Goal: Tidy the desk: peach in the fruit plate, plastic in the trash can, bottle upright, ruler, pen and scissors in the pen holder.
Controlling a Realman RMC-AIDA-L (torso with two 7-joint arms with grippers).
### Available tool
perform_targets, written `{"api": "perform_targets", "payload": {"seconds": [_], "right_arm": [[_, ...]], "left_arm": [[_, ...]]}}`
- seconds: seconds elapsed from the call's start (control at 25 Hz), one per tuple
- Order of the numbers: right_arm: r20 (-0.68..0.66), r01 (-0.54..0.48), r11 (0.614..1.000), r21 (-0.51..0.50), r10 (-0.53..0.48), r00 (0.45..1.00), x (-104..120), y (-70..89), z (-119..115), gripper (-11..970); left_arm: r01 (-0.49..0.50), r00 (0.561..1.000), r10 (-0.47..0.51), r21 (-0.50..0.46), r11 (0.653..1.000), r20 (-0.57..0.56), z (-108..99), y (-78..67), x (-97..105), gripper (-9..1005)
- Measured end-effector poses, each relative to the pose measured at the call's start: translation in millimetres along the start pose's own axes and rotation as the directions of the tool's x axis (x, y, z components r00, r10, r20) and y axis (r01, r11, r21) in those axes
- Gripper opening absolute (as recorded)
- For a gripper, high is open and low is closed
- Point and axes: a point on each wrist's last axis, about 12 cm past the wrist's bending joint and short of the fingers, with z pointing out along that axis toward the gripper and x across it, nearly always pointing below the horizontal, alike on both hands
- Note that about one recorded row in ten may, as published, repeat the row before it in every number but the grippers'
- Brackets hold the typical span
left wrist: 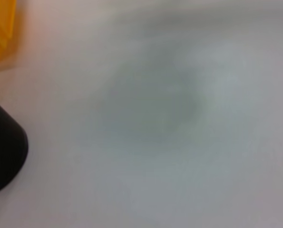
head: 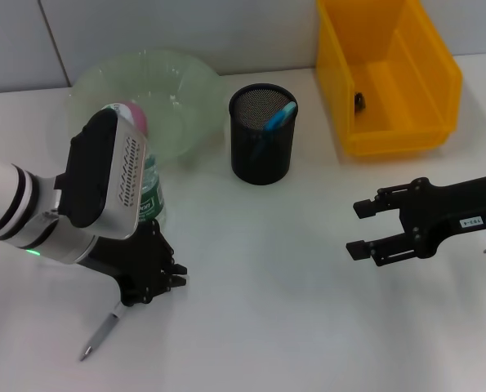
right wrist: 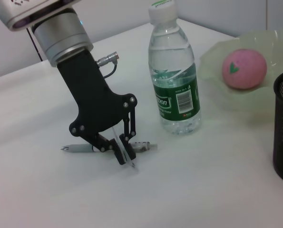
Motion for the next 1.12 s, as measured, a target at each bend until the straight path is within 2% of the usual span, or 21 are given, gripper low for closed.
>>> {"api": "perform_targets", "payload": {"seconds": [0.08,0.28,0.6,0.64,0.76,0.88,1.0,1.08,1.12], "right_arm": [[-0.001,0.001,1.0,0.001,-0.001,1.0,0.0,-0.2,-0.3,752],[-0.002,0.003,1.0,0.001,-0.003,1.0,-0.5,-0.6,-0.8,752],[-0.002,0.004,1.0,0.004,-0.004,1.0,-0.8,-1.3,-1.9,752],[-0.001,0.003,1.0,0.006,-0.003,1.0,-0.7,-1.5,-2.4,752],[0.005,0.0,1.0,0.02,-0.001,1.0,0.4,-2.3,-6.4,752],[0.01,0.001,0.999,0.036,-0.001,1.0,1.1,-3.7,-12.8,752],[0.016,-0.003,0.999,0.045,0.002,1.0,1.9,-4.2,-15.9,752],[0.019,-0.005,0.998,0.066,0.004,1.0,5.4,-4.7,-20.6,752],[0.019,-0.005,0.998,0.066,0.004,1.0,5.4,-4.7,-20.6,752]], "left_arm": [[-0.002,1.0,0.002,0.009,1.0,0.007,-2.3,0.8,-2.0,132],[-0.009,1.0,0.009,0.005,1.0,0.012,-4.9,2.2,-3.9,20],[-0.021,1.0,0.022,-0.007,1.0,0.021,-10.5,3.3,-12.3,22],[-0.028,0.999,0.028,-0.019,0.999,0.036,-18.8,1.9,-19.0,22],[-0.031,0.998,0.032,-0.026,0.999,0.046,-22.4,1.0,-22.2,23],[-0.04,0.994,0.044,-0.05,0.998,0.097,-34.4,-4.9,-36.4,24],[-0.041,0.993,0.047,-0.055,0.998,0.106,-36.7,-6.6,-38.9,25],[-0.052,0.976,0.077,-0.123,0.991,0.205,-52.2,-16.8,-52.9,25],[-0.052,0.976,0.077,-0.123,0.991,0.205,-52.2,-16.8,-52.9,25]]}}
